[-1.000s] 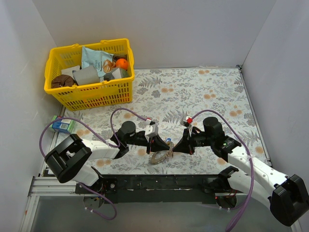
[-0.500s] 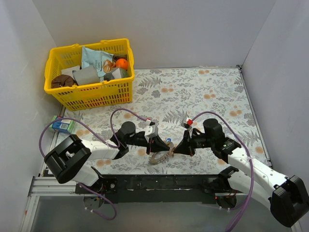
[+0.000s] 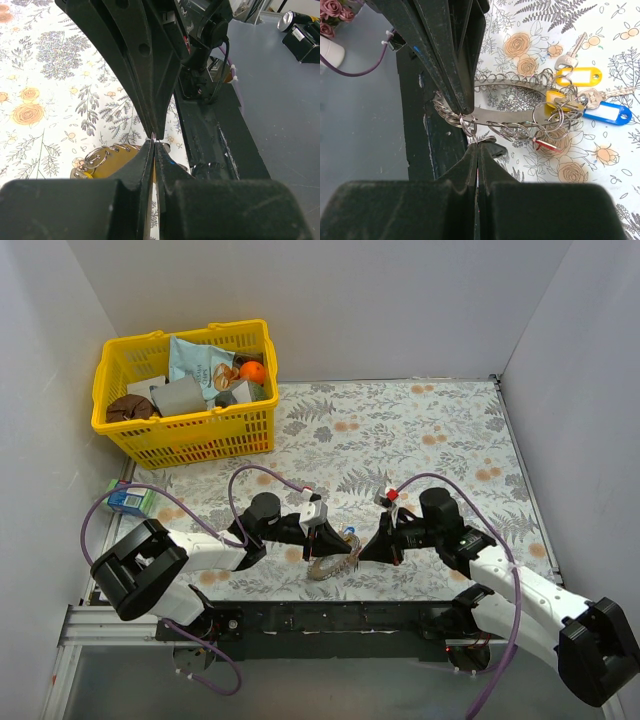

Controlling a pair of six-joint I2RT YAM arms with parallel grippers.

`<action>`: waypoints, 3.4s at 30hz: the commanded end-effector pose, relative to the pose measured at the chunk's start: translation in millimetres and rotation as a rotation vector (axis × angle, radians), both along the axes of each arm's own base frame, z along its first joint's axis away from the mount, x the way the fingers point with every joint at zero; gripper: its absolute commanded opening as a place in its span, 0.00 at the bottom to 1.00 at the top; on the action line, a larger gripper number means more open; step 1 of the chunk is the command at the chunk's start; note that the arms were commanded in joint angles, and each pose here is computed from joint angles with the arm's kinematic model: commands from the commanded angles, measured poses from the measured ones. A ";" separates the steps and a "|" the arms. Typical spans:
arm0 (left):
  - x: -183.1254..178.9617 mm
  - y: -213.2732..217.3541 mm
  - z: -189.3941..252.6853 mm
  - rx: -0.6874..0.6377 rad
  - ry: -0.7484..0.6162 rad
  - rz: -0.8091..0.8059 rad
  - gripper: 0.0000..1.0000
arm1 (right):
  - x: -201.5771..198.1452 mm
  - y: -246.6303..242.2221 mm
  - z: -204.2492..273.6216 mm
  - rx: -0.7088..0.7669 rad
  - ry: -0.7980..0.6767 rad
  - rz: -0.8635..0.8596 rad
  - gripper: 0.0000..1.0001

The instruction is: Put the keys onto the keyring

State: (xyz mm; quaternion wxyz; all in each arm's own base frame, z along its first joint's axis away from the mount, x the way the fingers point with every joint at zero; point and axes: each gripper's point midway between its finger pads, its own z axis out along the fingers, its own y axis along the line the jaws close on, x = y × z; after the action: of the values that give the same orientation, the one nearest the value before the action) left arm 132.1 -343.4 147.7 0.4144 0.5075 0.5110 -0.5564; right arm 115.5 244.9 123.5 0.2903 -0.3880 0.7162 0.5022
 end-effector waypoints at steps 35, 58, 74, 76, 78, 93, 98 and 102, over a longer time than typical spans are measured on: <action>2.3 -0.2 24.0 -0.072 -0.073 0.009 0.00 | 7.2 5.6 1.9 0.018 0.015 -0.015 0.14; 1.9 -1.1 28.6 -0.076 -0.079 0.000 0.00 | 10.9 13.3 46.8 0.155 -0.094 -0.009 0.52; 1.7 -2.9 33.9 -0.087 -0.079 -0.011 0.00 | 5.0 17.3 38.3 0.163 -0.020 0.029 0.22; 1.6 -2.7 34.6 -0.088 -0.081 -0.011 0.00 | 5.7 15.9 38.5 0.159 -0.037 0.021 0.32; 1.8 -2.9 35.4 -0.089 -0.081 -0.009 0.00 | 6.1 13.8 38.0 0.149 -0.055 0.012 0.42; -0.2 -3.3 41.8 -0.103 -0.087 -0.025 0.00 | 6.6 13.0 27.3 0.129 -0.042 0.008 0.38; -2.0 -2.2 42.0 -0.106 -0.087 -0.030 0.00 | 7.3 12.9 26.3 0.131 -0.042 0.001 0.32; -3.7 -1.9 43.8 -0.113 -0.085 -0.037 0.00 | 9.8 14.1 21.9 0.121 -0.017 -0.011 0.15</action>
State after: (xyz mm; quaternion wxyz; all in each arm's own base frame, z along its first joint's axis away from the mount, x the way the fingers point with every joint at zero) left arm 130.4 -343.5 157.8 0.4207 0.5079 0.4993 -0.5619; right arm 121.5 257.1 146.9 0.3158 -0.3691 0.6877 0.5396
